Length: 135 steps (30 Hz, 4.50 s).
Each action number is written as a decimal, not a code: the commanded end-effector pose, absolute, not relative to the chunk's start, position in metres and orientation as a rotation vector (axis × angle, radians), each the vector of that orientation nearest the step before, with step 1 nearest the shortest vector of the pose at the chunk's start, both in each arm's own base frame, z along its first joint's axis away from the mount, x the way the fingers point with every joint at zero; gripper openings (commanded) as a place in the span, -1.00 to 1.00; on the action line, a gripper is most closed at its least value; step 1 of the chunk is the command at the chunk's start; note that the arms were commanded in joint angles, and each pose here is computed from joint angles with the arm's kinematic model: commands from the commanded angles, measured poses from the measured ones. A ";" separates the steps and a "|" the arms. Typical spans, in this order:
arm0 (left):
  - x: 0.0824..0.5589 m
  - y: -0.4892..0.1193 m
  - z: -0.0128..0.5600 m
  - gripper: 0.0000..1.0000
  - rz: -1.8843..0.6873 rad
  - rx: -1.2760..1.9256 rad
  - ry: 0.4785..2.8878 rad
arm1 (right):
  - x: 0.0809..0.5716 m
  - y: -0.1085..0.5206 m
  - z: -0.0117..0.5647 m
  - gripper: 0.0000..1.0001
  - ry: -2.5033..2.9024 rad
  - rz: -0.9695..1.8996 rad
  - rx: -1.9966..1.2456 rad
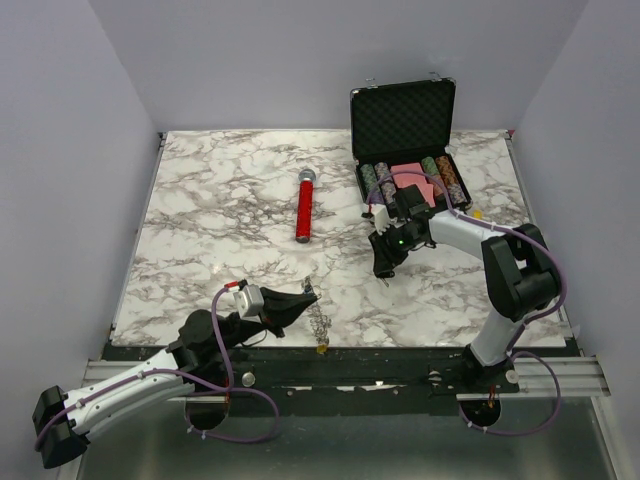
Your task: Put the keys on the keyring
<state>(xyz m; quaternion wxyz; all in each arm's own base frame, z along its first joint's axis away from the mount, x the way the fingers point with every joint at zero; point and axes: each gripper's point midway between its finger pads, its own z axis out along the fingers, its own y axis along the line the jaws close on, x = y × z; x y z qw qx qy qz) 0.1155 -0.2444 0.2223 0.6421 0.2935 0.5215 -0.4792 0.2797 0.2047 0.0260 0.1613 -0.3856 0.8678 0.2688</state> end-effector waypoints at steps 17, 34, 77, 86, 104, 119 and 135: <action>0.119 -0.242 0.221 -1.00 -1.075 0.645 1.173 | 0.281 0.206 0.025 -0.42 2.489 0.738 -1.139; 0.120 -0.242 0.220 -1.00 -1.071 0.644 1.177 | 0.281 0.208 0.024 -0.59 2.495 0.727 -1.158; 0.121 -0.242 0.216 -1.00 -1.063 0.644 1.187 | 0.277 0.207 0.032 -0.55 2.495 0.732 -1.175; 0.122 -0.241 0.217 -1.00 -1.062 0.643 1.185 | 0.276 0.208 0.032 -0.56 2.496 0.739 -1.174; 0.122 -0.242 0.216 -1.00 -1.062 0.643 1.187 | 0.277 0.211 0.026 -0.52 2.509 0.721 -1.182; 0.122 -0.241 0.216 -1.00 -1.060 0.641 1.188 | 0.276 0.211 0.023 -0.56 2.519 0.707 -1.196; 0.123 -0.241 0.215 -1.00 -1.057 0.641 1.189 | 0.275 0.210 0.020 -0.91 2.531 0.707 -1.201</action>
